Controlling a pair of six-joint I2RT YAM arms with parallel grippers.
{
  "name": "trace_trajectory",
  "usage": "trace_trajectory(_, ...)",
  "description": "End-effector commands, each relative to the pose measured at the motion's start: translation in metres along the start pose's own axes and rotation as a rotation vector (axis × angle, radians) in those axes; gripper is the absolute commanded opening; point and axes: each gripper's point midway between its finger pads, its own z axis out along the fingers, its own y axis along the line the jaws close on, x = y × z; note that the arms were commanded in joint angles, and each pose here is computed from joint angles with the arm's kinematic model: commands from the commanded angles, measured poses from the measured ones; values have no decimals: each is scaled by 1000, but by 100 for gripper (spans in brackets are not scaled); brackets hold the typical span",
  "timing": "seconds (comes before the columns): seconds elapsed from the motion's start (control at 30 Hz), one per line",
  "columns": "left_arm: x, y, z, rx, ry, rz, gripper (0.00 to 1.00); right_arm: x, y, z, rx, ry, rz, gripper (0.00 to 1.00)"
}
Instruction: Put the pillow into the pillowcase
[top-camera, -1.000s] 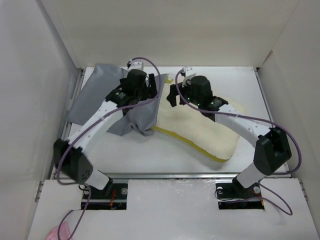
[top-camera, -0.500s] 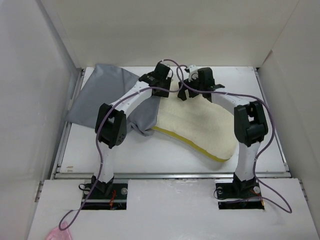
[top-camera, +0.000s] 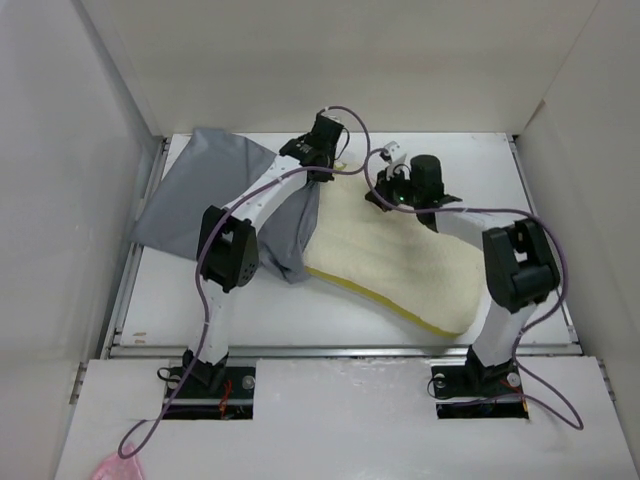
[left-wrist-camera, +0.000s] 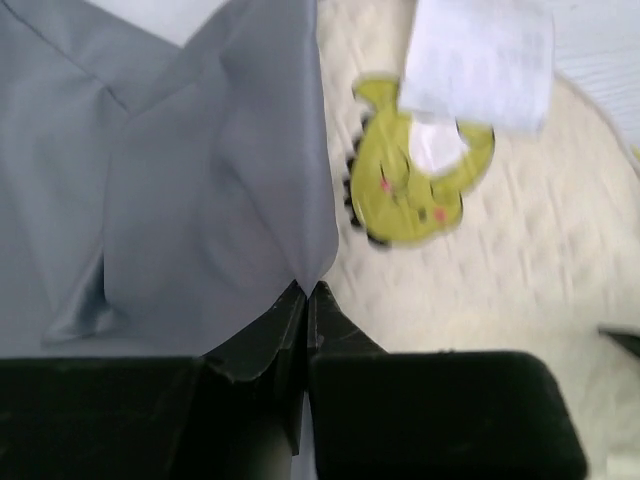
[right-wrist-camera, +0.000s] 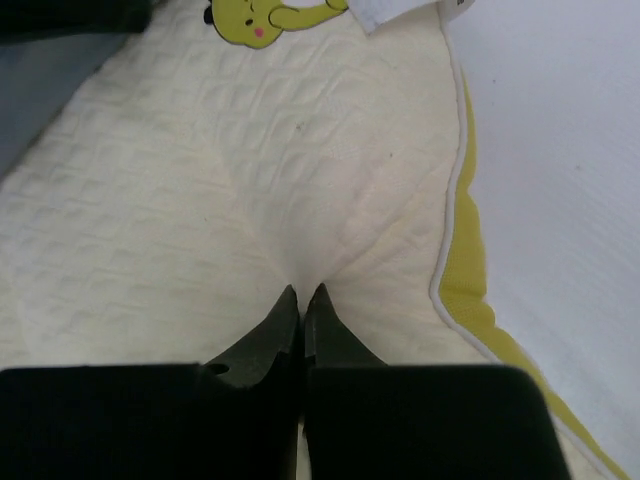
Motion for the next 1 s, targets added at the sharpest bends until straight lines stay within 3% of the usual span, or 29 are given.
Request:
trace_trajectory(0.0, -75, -31, -87, 161, -245, -52, 0, -97, 62, -49, -135, -328, -70, 0)
trace_trajectory(0.2, -73, -111, -148, 402, -312, 64, 0, -98, 116, -56, -212, -355, -58, 0)
trace_trajectory(0.47, -18, -178, -212, 598, -297, 166, 0, -77, 112, -27, -194, -335, 90, 0)
trace_trajectory(0.6, 15, -179, -217, 616, -250, 169, 0, -85, 95, -29, -118, -420, 196, 0)
trace_trajectory(0.73, 99, -179, -198, 650, -82, 164, 0, -84, 66, -54, -47, -517, 320, 0)
trace_trajectory(0.87, 148, -160, -185, 591, 22, 100, 0, -88, 55, -90, 14, -586, 333, 0)
trace_trajectory(0.97, 135, -136, -184, 458, -20, 2, 0, -88, 71, -115, -4, -588, 256, 0)
